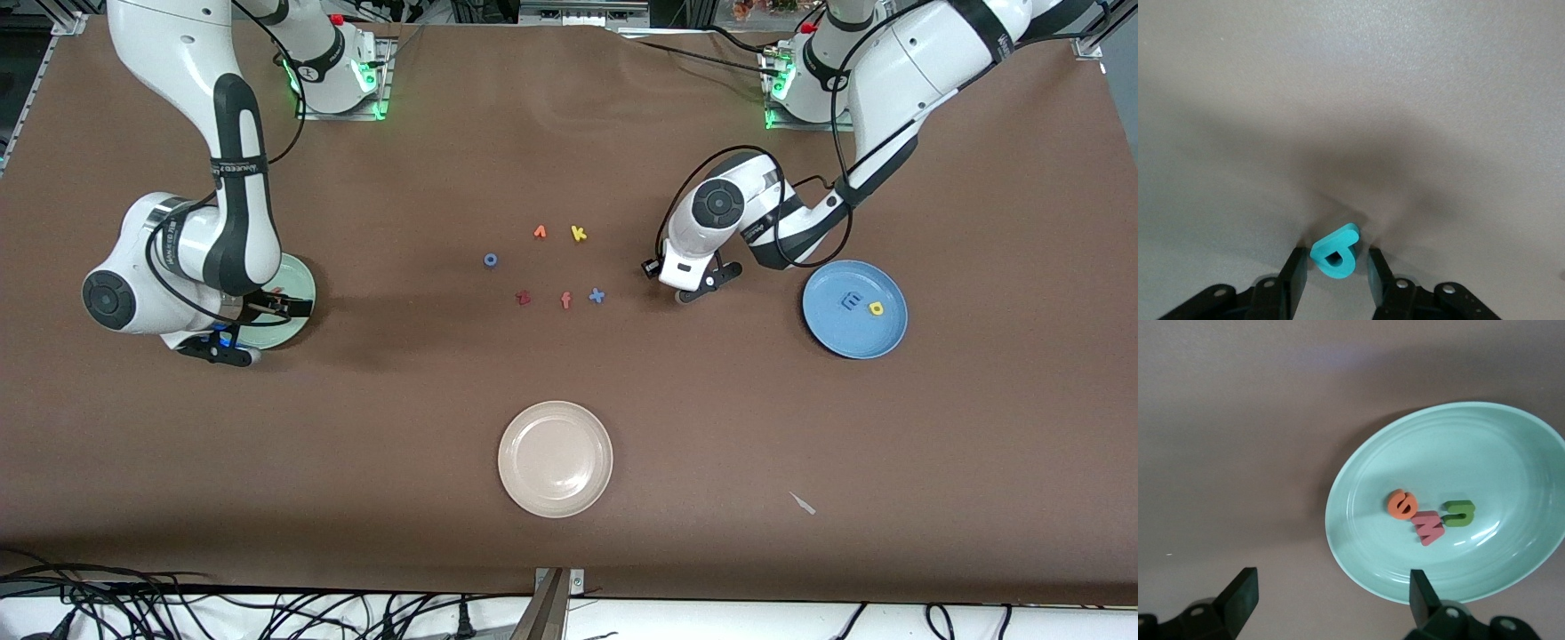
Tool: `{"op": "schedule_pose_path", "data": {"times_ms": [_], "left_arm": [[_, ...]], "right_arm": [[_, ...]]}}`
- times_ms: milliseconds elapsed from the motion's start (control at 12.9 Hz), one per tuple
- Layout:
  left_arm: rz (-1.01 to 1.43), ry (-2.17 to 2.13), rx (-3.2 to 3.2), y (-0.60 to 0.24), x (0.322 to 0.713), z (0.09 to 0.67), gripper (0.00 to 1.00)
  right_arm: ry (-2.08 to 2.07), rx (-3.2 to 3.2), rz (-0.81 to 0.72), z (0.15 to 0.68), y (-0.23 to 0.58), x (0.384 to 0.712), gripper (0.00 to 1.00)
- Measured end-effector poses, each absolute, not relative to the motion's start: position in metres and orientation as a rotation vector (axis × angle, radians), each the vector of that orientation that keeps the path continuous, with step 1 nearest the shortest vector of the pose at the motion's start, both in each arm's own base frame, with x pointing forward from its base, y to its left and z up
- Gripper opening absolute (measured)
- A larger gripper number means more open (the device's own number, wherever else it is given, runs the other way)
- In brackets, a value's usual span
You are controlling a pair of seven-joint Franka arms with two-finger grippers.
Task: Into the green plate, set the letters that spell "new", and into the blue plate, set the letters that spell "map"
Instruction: 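Place the teal b in the blue plate while the right gripper returns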
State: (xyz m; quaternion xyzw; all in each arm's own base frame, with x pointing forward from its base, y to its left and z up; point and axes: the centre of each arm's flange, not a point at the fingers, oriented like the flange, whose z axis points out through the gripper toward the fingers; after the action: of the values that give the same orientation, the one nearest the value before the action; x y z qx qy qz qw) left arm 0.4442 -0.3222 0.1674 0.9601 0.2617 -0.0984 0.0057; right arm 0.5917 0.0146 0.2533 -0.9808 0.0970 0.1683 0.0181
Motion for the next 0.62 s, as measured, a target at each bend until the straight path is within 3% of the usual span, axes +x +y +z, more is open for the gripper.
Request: {"op": "schedule_pose_path", "data": {"times_ms": [310, 387, 619], "left_arm": [[-0.311, 0.821, 3.013, -0.321, 0.444, 0.167, 0.42], [-0.311, 0.821, 3.02, -0.321, 0.444, 0.168, 0.33], [-0.305, 0.821, 3.02, -0.32, 0.445, 0.169, 0.29]], "right_arm": [[0.265, -3.046, 0.512, 0.274, 0.028, 0.599, 1.0], [0.235, -3.061, 0.503, 0.283, 0.028, 0.6, 1.0], [0.094, -3.096, 0.466, 0.317, 0.029, 0.601, 1.0]]}}
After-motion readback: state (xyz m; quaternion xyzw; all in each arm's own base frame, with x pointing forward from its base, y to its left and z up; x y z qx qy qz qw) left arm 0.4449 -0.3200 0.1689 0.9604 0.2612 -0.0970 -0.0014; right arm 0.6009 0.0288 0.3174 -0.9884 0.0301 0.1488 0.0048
